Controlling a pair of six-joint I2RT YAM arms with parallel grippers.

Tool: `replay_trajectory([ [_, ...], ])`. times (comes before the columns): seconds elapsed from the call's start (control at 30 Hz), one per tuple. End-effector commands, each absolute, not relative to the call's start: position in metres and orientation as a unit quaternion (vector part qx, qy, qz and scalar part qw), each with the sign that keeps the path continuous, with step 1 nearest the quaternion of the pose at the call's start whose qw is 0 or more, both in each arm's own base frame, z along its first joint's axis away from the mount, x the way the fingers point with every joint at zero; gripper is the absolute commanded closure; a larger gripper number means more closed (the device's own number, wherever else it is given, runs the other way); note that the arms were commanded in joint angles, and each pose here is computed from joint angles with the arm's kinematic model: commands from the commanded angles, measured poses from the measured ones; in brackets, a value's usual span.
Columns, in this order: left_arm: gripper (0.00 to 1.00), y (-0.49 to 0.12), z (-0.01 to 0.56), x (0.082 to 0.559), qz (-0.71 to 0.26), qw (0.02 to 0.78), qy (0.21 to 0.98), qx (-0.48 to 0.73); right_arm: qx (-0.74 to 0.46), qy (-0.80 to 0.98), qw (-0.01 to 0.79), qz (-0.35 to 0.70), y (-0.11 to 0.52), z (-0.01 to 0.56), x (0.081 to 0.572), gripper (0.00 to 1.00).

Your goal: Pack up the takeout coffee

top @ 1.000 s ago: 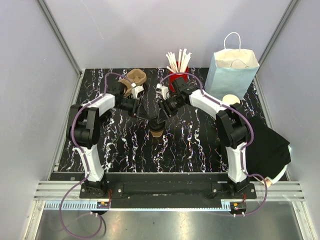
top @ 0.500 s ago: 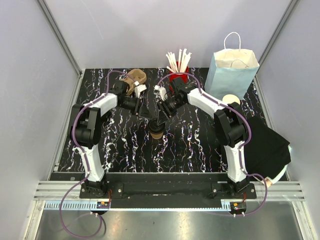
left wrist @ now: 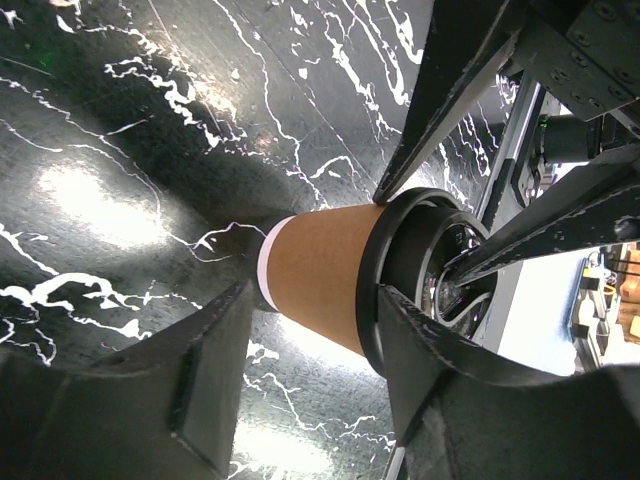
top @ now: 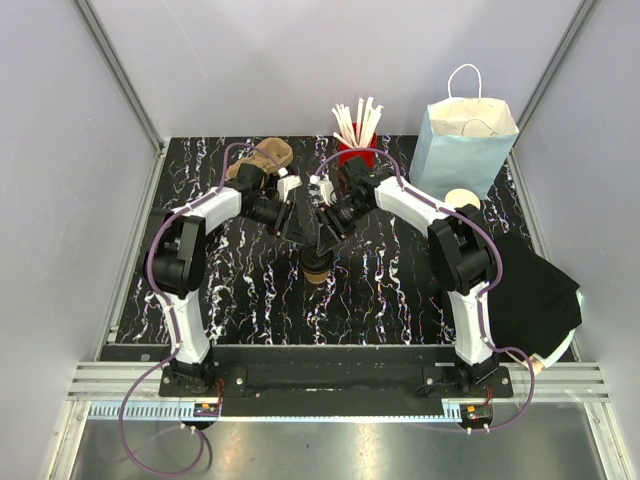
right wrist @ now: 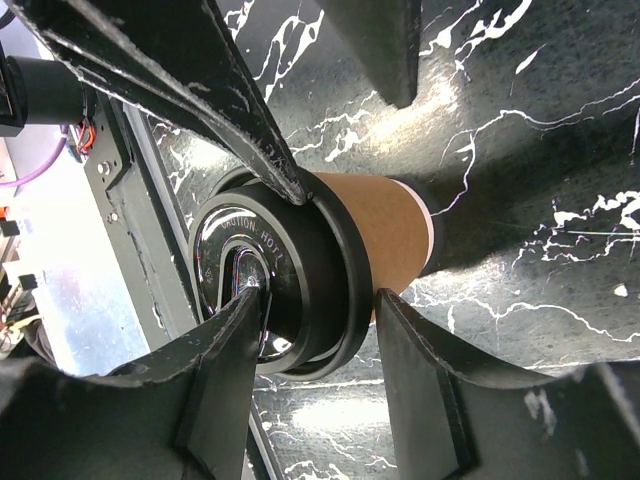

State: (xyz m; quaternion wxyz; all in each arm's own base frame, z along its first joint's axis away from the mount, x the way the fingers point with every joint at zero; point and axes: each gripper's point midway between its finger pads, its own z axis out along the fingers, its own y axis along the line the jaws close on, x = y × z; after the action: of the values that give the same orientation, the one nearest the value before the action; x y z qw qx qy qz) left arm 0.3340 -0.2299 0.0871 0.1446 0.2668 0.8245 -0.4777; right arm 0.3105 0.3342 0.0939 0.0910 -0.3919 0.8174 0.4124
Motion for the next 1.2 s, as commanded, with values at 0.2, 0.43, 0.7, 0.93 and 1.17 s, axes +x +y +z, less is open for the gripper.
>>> replay_trajectory([
  [0.2, 0.53, -0.198, 0.004, 0.297, -0.32, 0.054, 0.899, 0.293, -0.43, 0.832, 0.095, 0.337, 0.323, 0.053, 0.315, 0.46],
  [0.43, 0.51, -0.203, 0.02, 0.307, -0.333, 0.082, 0.892, 0.295, -0.437, 0.832, 0.105, 0.327, 0.323, 0.053, 0.313, 0.46],
  [0.7, 0.27, -0.212, 0.145, 0.365, -0.409, 0.235, 0.834, 0.287, -0.43, 0.835, 0.118, 0.322, 0.321, 0.061, 0.314, 0.46],
  [0.93, 0.22, -0.201, 0.184, 0.377, -0.415, 0.283, 0.819, 0.276, -0.392, 0.857, 0.143, 0.303, 0.318, 0.069, 0.323, 0.44],
  [1.17, 0.21, -0.196, 0.187, 0.37, -0.418, 0.288, 0.817, 0.272, -0.327, 0.879, 0.171, 0.303, 0.308, 0.089, 0.344, 0.44],
])
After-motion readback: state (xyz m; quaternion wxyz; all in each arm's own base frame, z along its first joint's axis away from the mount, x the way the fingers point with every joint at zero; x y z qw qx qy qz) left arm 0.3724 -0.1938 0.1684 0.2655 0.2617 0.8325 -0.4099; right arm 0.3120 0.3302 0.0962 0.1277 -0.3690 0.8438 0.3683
